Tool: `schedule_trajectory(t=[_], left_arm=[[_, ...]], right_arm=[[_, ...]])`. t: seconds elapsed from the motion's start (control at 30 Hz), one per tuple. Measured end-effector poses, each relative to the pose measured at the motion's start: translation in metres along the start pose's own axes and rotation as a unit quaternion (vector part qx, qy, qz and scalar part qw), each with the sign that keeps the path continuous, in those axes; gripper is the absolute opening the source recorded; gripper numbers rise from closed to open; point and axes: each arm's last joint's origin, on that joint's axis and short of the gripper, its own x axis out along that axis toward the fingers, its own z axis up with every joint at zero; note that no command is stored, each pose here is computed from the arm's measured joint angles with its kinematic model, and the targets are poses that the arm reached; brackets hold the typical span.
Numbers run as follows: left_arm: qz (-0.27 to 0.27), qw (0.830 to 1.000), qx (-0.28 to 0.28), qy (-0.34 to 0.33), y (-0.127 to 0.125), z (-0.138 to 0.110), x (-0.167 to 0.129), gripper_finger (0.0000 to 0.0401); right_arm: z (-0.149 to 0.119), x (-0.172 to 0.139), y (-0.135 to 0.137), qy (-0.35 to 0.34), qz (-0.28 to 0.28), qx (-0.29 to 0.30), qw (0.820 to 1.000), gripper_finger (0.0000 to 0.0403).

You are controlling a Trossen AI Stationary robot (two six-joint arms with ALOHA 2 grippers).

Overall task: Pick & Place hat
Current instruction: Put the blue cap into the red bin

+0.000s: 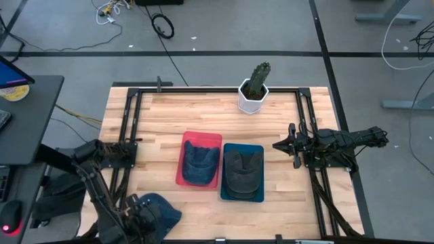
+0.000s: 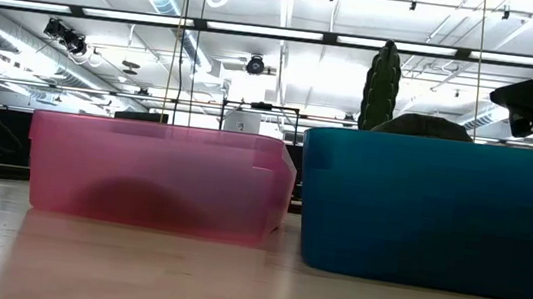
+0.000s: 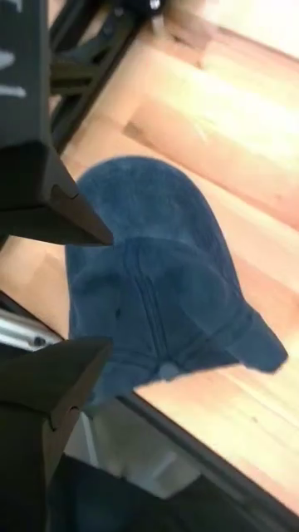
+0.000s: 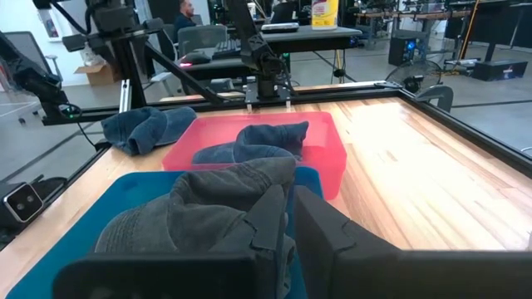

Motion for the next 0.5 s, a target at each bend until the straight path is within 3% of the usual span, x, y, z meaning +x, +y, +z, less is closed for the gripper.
schedule_trajectory(t=[0.2, 0.5], left_arm=[[-0.049, 0.998, 0.030, -0.023, -0.0096, 0.0008, -0.0005, 0.0190], [-0.037, 0.998, 0.013, -0.044, -0.0073, 0.0022, -0.0003, 0.0190]], right_arm=[[0.0000, 0.0000, 0.0000, 0.000, 0.000, 0.000, 1.000, 0.0036], [0.0000, 0.0000, 0.0000, 0.000, 0.000, 0.000, 1.000, 0.0036]])
